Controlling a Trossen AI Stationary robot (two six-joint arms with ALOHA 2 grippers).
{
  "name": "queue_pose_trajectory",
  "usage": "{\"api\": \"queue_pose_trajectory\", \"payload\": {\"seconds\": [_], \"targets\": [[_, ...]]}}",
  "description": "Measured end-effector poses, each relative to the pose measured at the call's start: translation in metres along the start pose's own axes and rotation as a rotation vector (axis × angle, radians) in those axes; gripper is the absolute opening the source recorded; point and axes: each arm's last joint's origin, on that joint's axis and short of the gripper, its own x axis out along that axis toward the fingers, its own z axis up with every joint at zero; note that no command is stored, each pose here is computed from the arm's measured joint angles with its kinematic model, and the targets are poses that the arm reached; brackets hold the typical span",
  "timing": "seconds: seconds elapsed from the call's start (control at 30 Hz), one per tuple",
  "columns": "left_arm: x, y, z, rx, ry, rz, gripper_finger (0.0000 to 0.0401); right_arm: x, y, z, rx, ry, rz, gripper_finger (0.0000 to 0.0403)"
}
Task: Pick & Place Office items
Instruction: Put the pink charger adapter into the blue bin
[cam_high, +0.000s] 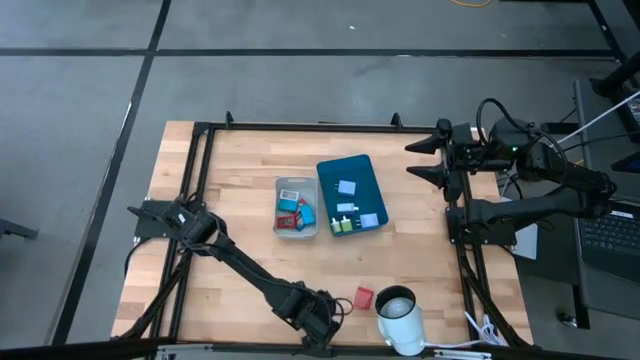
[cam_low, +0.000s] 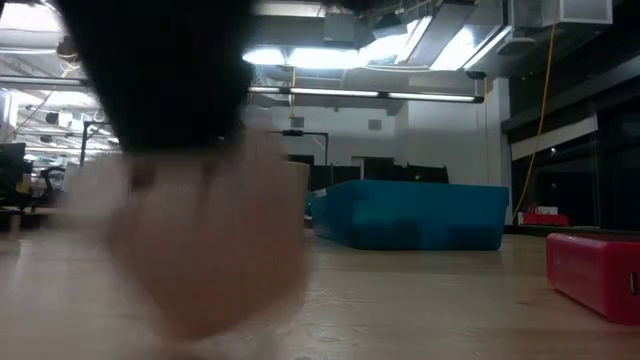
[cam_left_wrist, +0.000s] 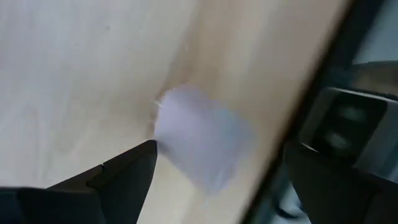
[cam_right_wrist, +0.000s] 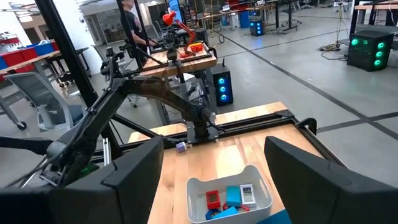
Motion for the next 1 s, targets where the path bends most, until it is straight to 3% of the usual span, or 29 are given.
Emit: {"api": "queue_pose_trajectory", "payload": {"seconds": [0.1,0.37,0.57,0.77,1.0], "targets": [[0.011,0.006,0.001,0.011,0.017,0.041,0.0346,0.0,0.0,0.0,0.003,-0.001,0.0,0.0284],[0.021,0.001,0.0,0.026,0.037,0.007,0.0344,0.0,0.0,0.0,0.007,-0.002,0.0,0.0284],[0.021,0.003,0.001,0.038,0.007,0.031,0.0307,0.002,0.0,0.0,0.018,0.002,-0.001,0.0284],[0.018,0.002,0.003,0.267,0.067,-0.024,0.0303,0.005,-0.001,-0.001,0.028,0.013,-0.003,0.0284],[-0.009,-0.015,0.014,0.529,-0.032,-0.103,0.0322,0.009,-0.001,-0.002,0.036,0.026,-0.006,0.0284]]}}
